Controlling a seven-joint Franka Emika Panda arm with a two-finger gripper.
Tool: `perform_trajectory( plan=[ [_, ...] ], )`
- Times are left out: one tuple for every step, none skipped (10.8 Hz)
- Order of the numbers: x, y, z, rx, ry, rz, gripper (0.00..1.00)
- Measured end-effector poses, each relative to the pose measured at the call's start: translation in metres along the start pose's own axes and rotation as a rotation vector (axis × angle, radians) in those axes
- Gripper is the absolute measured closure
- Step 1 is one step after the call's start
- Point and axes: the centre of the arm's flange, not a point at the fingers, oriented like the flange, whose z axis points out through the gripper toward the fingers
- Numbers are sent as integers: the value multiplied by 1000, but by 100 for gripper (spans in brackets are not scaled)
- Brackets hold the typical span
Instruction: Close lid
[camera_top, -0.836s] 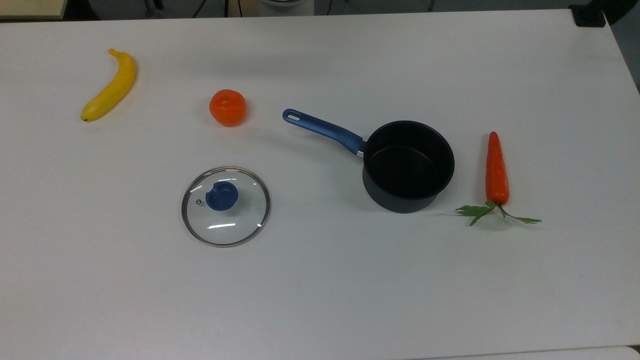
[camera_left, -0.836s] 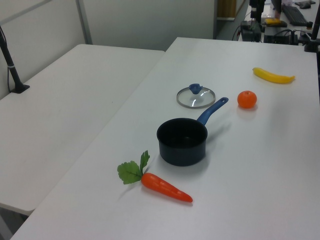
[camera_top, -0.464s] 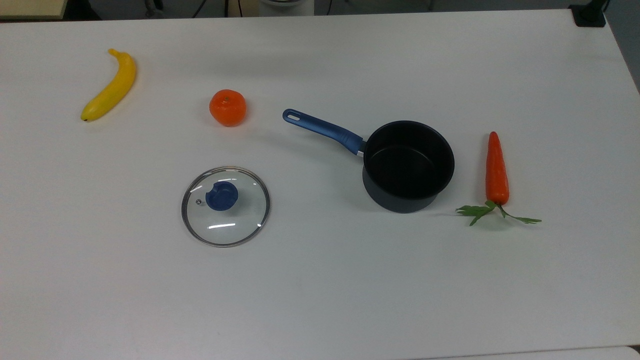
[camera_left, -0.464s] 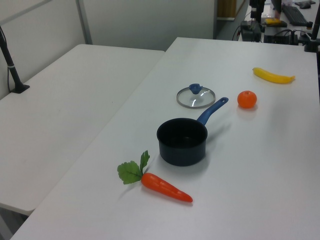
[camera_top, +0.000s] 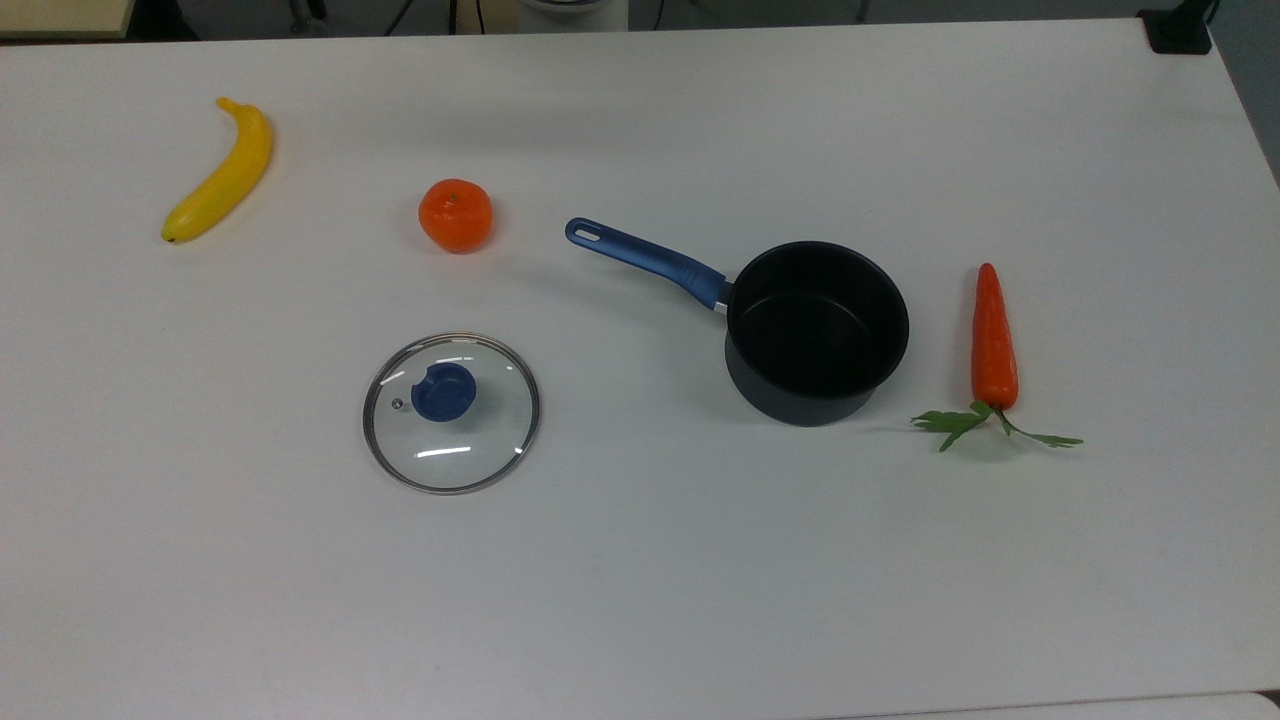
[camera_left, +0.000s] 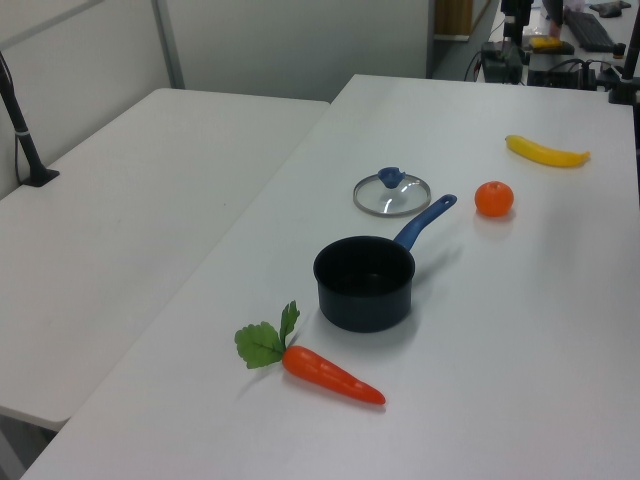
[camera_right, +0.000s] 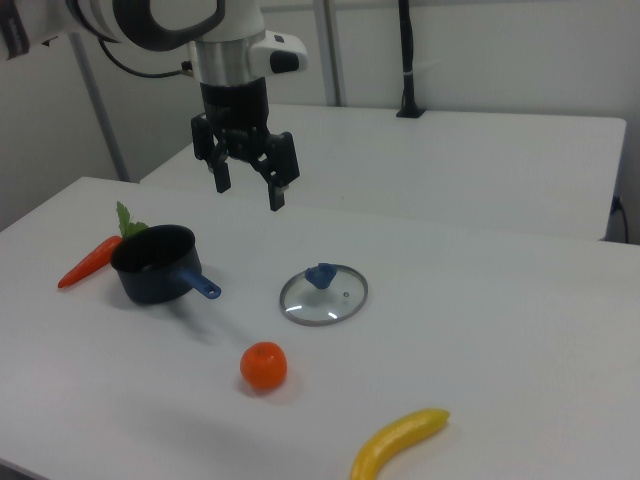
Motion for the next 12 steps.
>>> perform_trajectory(
  plan=[
    [-1,1,0,1,-7,1,0],
    [-1,1,0,2,-8,2,0],
    [-1,1,0,2,-8,2,0],
    [-1,1,0,2,-8,2,0],
    [-1,0,0,2,-8,1,0],
    [-1,0,0,2,-8,1,0],
    [-1,0,1,2,-9,1,0],
    [-1,0,1,2,-9,1,0],
    [-1,0,1,2,-9,1,0],
    [0,0,1,1,-6,5,0],
    [2,0,1,-1,4,23,0],
    [6,0,2,-4,21,51,0]
  ],
)
